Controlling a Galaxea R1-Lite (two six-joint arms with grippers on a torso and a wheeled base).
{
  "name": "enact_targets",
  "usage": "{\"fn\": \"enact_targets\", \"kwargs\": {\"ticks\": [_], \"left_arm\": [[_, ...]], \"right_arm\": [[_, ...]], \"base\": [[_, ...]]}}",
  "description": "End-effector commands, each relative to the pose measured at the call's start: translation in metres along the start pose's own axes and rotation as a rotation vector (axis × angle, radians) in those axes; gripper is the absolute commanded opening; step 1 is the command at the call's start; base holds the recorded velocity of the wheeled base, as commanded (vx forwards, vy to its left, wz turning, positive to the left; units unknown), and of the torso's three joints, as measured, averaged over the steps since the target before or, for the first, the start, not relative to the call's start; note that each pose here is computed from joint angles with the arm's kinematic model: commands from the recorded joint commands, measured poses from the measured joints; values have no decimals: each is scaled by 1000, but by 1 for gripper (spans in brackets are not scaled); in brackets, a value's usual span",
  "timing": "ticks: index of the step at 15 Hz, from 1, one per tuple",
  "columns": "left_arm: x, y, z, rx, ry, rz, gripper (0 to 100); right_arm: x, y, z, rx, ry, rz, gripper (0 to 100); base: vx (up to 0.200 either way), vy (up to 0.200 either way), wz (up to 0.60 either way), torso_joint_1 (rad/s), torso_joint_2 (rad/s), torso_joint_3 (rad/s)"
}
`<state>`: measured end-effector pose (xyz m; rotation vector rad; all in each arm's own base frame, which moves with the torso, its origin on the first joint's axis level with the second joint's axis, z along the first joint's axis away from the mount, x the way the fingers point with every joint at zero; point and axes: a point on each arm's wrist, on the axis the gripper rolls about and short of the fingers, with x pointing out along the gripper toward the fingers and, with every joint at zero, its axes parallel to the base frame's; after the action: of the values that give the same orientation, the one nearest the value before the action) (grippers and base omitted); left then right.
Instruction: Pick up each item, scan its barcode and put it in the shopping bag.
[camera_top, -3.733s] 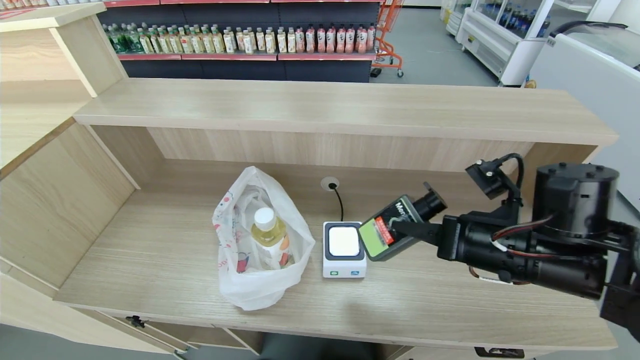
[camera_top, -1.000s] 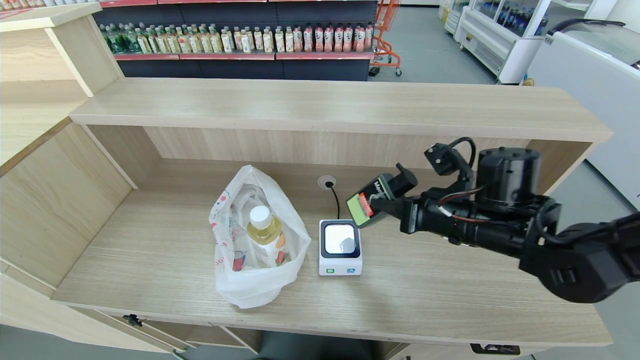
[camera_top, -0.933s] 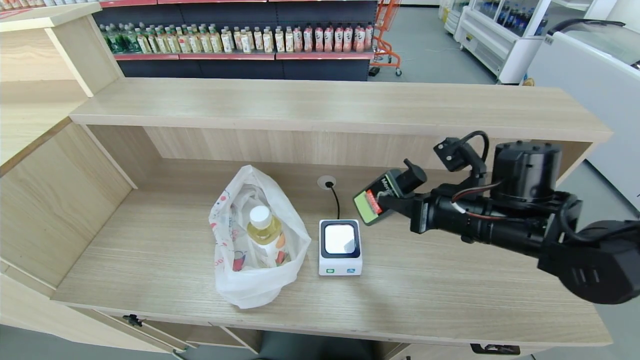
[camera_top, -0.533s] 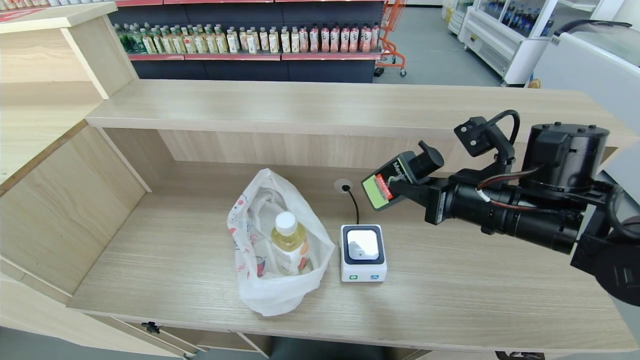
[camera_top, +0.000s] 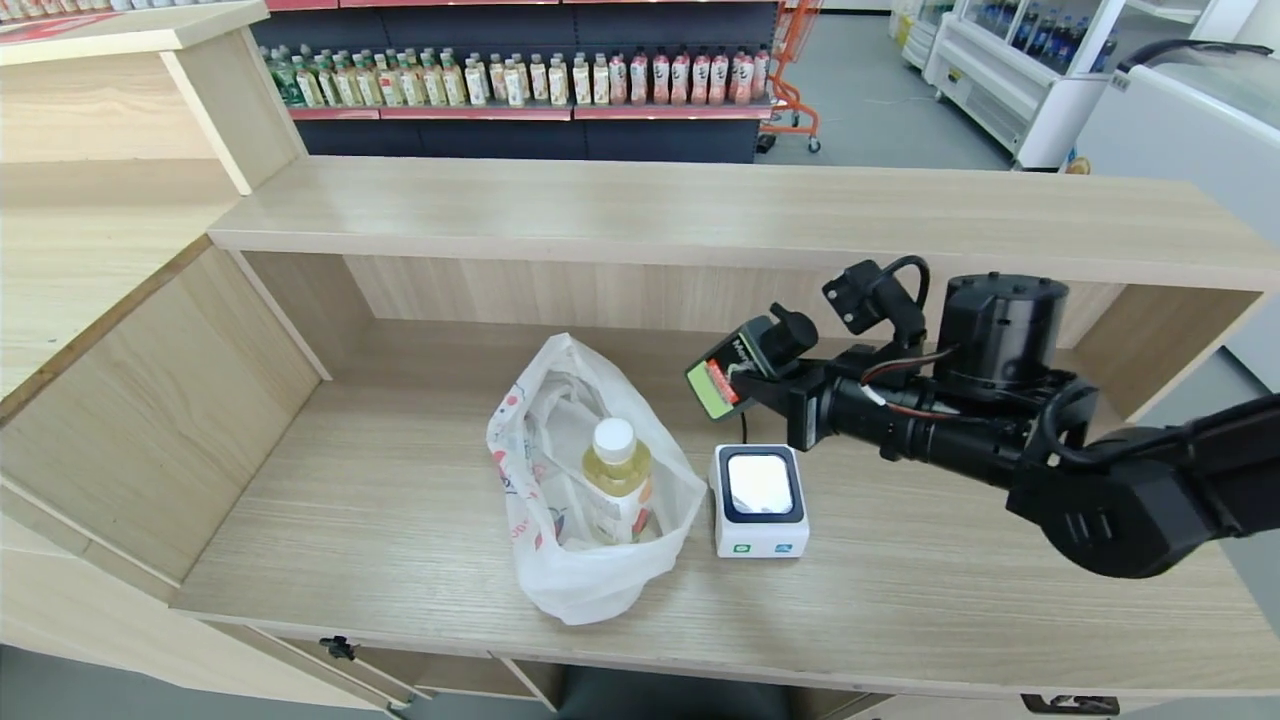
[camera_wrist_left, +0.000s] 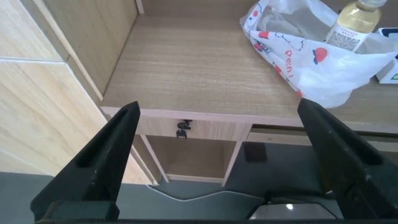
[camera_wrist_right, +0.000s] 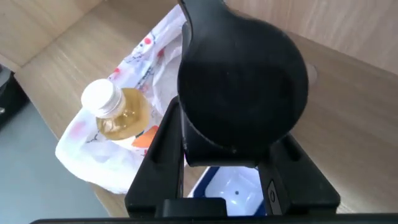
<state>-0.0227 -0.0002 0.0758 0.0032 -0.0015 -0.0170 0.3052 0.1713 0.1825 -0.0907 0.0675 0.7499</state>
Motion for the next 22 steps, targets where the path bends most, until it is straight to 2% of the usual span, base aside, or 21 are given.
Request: {"fn": "enact_targets", "kwargs": {"ticks": [1, 4, 5, 9, 15, 22], "left_arm": [[0, 0, 0, 1, 0, 0, 100], [0, 0, 0, 1, 0, 0, 100], [0, 0, 0, 1, 0, 0, 100], [0, 0, 0, 1, 0, 0, 100], [0, 0, 0, 3, 0, 0, 100], [0, 0, 0, 1, 0, 0, 100]], "right_arm": [[33, -3, -37, 6, 37, 54, 0], [52, -3, -63, 10, 10, 169, 0], [61, -5, -71, 8, 0, 173, 0], [86, -11, -75, 47, -26, 174, 0], [100, -11, -88, 63, -7, 203, 0], [111, 0, -100, 72, 8, 237, 0]], "base": [[0, 0, 0, 0, 0, 0], [0, 0, 0, 0, 0, 0], [0, 0, 0, 0, 0, 0], [0, 0, 0, 0, 0, 0], [0, 0, 0, 0, 0, 0], [0, 0, 0, 0, 0, 0]]}}
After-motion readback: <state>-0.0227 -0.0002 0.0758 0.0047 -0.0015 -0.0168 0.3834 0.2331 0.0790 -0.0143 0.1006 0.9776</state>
